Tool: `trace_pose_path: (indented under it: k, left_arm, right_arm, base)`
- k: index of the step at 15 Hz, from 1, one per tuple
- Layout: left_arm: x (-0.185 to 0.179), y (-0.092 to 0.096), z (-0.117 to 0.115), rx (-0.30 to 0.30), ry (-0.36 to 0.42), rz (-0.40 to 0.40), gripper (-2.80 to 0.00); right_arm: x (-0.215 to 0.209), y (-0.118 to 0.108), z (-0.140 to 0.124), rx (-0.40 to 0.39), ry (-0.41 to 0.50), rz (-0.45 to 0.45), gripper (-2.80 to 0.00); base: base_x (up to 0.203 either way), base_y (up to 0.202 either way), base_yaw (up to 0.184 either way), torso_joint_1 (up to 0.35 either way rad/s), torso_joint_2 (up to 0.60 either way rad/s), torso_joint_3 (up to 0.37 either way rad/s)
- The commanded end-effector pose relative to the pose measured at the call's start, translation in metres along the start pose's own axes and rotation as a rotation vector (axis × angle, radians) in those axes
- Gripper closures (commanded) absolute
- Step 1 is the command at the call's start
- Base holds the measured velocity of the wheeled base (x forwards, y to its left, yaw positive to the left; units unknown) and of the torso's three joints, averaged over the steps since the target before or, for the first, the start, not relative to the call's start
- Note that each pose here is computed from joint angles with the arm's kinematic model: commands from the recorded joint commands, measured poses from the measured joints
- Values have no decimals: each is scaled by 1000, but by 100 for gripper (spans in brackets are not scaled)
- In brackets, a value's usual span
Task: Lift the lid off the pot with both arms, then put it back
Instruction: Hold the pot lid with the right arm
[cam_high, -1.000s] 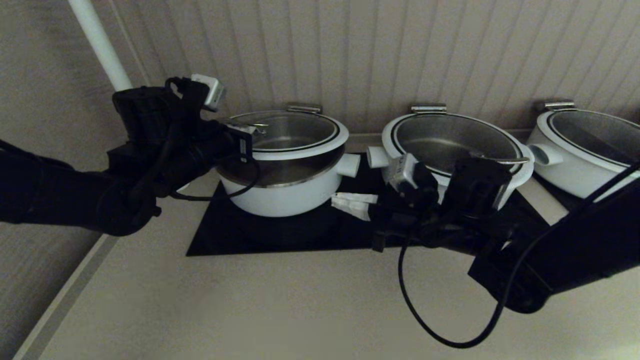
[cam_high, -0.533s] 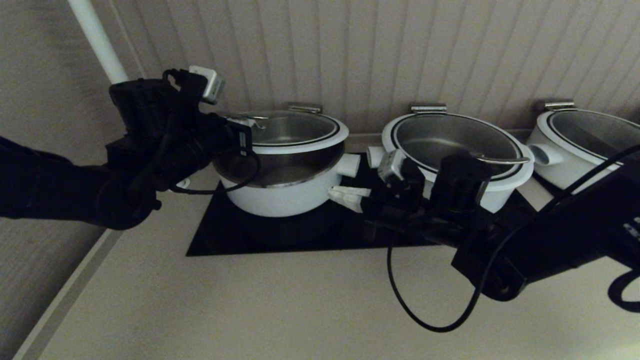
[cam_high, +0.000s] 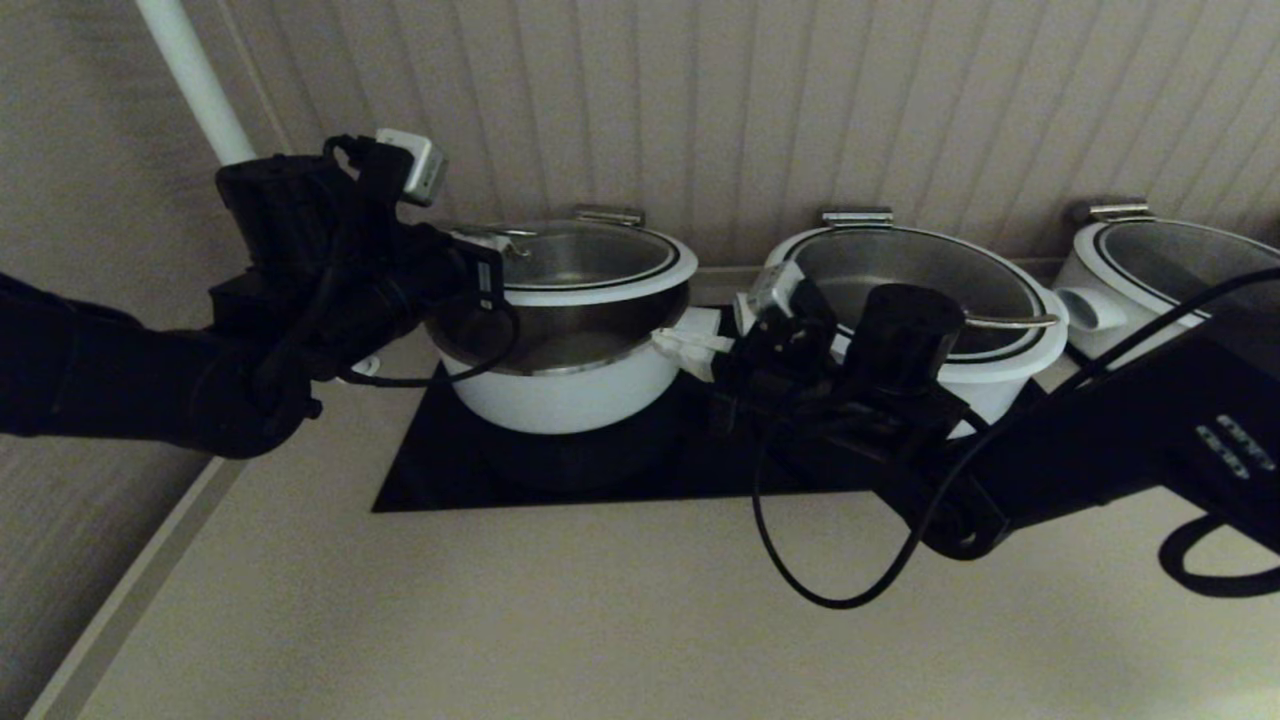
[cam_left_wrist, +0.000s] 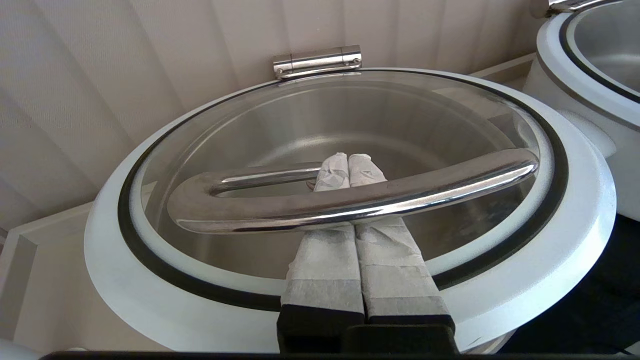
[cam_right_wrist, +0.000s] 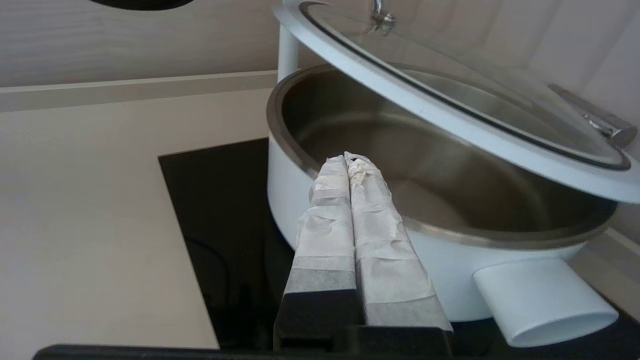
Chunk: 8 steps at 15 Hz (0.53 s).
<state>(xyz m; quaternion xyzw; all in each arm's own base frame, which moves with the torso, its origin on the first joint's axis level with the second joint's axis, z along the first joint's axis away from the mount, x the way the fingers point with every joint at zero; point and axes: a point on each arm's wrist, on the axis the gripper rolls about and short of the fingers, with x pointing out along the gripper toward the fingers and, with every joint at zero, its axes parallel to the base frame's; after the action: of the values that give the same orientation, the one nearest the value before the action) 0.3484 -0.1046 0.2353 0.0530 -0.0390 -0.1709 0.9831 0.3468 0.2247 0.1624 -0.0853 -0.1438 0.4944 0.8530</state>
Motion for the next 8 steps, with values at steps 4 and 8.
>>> trace_pose_path:
  k: [4, 8]
  left_arm:
    - [-2, 0, 3, 1, -12, 1, 0]
    - [-2, 0, 4, 1, -15, 1, 0]
  right_arm:
    - [7, -4, -10, -5, -7, -2, 0]
    - [18, -10, -14, -15, -27, -6, 0]
  base:
    - [0, 0, 0, 0, 0, 0]
    - [0, 0, 0, 0, 0, 0]
